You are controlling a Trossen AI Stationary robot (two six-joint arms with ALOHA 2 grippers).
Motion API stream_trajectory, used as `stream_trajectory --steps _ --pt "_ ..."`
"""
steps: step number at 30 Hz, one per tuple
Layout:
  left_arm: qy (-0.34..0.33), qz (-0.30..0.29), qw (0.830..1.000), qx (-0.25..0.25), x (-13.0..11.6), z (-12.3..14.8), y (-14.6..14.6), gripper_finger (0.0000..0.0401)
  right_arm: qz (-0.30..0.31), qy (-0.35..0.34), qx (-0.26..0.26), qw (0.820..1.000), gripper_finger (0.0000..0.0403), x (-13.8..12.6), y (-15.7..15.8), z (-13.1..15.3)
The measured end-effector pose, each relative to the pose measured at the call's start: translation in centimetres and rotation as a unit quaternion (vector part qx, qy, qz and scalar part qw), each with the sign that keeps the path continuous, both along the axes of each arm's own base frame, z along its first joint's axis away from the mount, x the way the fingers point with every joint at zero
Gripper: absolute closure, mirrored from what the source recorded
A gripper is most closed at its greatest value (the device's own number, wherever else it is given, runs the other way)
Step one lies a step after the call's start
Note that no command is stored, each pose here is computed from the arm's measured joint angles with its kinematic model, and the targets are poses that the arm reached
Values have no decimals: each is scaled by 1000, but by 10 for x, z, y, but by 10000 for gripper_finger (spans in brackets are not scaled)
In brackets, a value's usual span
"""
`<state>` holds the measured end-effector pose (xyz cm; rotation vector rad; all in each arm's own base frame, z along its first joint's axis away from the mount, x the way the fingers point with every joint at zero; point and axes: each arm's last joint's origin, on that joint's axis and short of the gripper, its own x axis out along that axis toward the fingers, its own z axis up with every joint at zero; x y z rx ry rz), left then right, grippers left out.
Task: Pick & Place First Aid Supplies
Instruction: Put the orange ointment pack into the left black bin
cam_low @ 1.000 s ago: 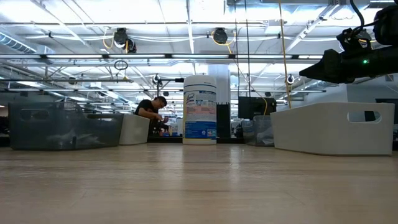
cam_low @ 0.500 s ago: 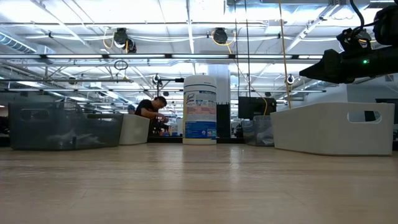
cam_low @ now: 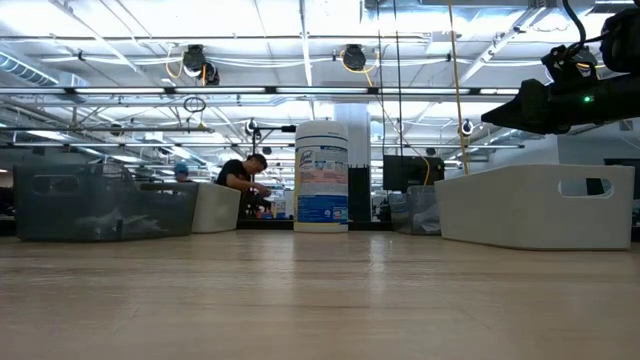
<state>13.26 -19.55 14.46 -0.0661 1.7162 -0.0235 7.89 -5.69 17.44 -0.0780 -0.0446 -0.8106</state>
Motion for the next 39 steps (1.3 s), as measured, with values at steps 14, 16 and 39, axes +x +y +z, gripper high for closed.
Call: stream_trajectory --steps 14,16,39 --pt "-55 60 993 -89 9 61 41 400 0 0 0 1000 165 0 0 0" --pt "-57 73 992 -89 8 67 49 400 0 0 0 1000 165 0 0 0" --pt "-63 339 938 -26 42 79 157 401 0 0 0 1000 165 0 0 0"
